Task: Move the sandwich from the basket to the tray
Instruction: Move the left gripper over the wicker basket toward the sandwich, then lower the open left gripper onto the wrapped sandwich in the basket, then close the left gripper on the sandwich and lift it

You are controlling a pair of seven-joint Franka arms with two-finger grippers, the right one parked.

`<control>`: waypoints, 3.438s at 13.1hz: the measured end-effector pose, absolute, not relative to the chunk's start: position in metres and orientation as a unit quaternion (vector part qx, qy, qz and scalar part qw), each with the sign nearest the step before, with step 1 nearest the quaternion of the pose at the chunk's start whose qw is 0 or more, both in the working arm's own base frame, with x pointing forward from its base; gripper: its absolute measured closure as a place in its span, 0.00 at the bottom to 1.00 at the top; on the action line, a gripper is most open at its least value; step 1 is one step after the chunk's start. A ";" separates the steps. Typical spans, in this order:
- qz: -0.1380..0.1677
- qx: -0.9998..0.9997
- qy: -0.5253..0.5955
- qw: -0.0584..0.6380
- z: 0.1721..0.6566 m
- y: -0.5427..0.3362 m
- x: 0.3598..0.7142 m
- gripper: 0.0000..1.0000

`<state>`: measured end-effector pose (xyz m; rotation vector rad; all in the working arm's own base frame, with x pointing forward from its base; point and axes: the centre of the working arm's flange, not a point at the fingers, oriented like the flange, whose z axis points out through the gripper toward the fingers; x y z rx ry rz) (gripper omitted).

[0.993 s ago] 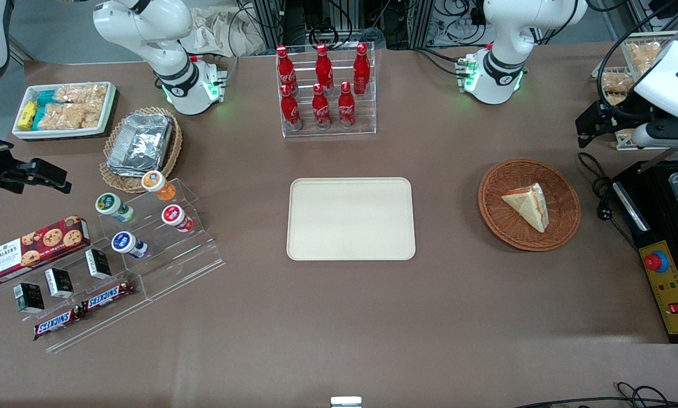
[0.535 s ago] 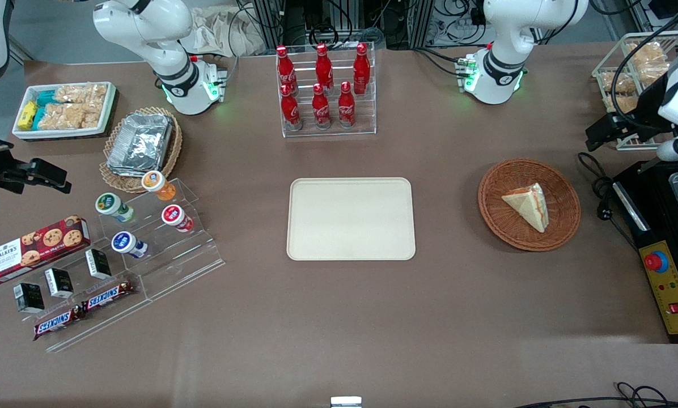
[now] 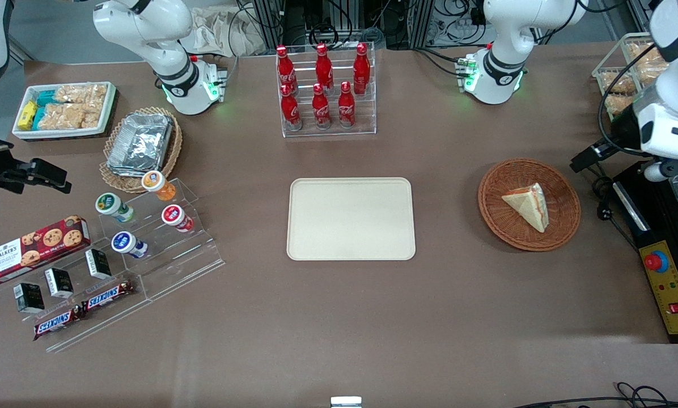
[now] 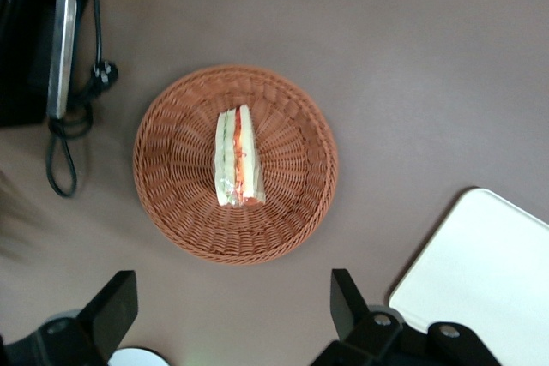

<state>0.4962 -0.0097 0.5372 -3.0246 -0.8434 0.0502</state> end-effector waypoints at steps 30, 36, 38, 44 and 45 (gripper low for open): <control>-0.004 -0.906 -0.424 0.003 0.235 0.017 0.444 0.22; -0.007 -0.904 -0.427 -0.001 0.235 0.018 0.446 0.62; -0.008 -0.904 -0.426 -0.001 0.235 0.018 0.446 0.63; -0.006 -0.913 -0.408 -0.004 0.272 0.015 0.451 0.75; -0.002 -0.916 -0.402 -0.004 0.288 0.015 0.453 0.75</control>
